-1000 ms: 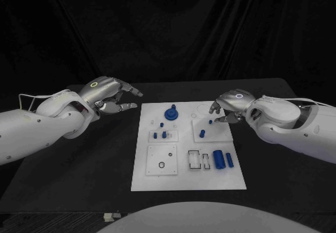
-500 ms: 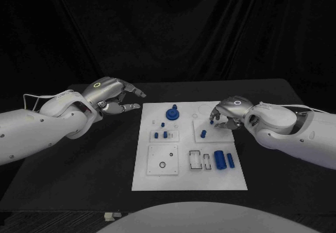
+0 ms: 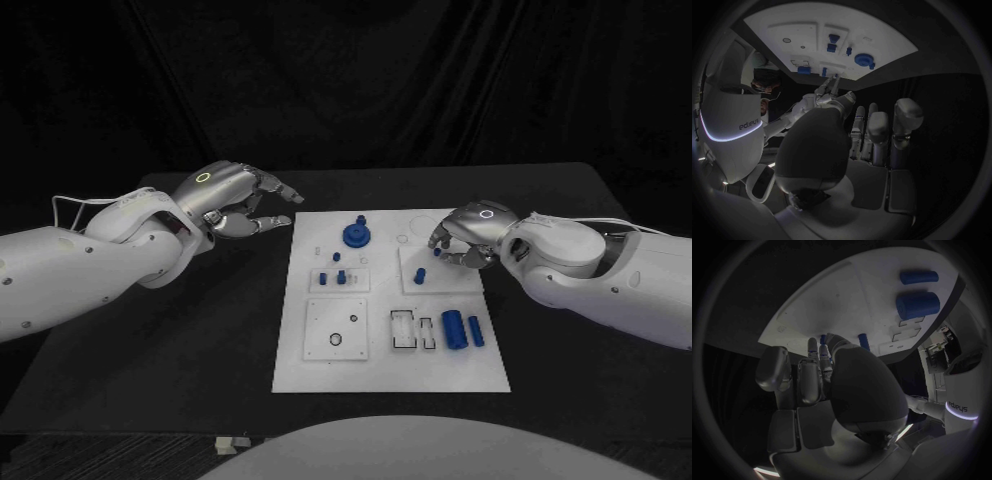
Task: Assemble the parts on the task board
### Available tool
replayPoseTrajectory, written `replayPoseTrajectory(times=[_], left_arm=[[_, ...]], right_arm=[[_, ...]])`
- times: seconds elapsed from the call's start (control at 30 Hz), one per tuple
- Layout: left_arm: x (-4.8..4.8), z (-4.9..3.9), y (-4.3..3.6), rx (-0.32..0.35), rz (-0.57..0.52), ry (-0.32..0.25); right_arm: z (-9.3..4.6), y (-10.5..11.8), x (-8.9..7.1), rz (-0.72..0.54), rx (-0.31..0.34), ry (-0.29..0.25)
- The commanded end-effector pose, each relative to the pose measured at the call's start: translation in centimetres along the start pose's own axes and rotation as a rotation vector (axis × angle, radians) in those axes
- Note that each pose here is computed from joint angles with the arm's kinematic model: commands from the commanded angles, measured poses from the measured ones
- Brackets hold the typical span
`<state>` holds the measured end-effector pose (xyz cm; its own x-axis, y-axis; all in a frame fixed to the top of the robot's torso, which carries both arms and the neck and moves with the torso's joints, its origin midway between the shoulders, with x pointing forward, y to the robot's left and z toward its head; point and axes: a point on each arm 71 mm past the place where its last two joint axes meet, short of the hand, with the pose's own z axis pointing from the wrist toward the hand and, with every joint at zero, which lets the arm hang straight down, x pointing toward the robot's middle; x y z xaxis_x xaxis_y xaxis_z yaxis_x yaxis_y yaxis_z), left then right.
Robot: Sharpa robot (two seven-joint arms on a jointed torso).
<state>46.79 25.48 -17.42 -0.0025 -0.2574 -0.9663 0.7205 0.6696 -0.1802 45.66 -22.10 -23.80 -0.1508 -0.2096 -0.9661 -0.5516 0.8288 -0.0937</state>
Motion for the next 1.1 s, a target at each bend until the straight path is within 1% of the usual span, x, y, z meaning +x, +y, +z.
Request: replayPoseTrajectory(times=[0.03,0.33,0.63,0.83,1.1], left_arm=[[0.05,0.02,-0.22,0.014,-0.009,-0.007],[0.31,0.03,-0.27,0.013,-0.014,-0.001],[0.47,0.04,-0.28,0.011,-0.017,0.005],[0.56,0.02,-0.26,0.01,-0.018,0.009],[0.66,0.0,-0.29,0.012,-0.021,0.013]], right_arm=[[0.1,0.1,-0.1,0.011,-0.012,-0.029],[0.5,0.1,-0.2,0.03,-0.023,-0.054],[0.8,0.1,-0.2,0.032,-0.028,-0.054],[1.0,0.1,0.0,0.03,-0.03,-0.047],[1.2,0.0,0.5,0.03,-0.028,-0.016]])
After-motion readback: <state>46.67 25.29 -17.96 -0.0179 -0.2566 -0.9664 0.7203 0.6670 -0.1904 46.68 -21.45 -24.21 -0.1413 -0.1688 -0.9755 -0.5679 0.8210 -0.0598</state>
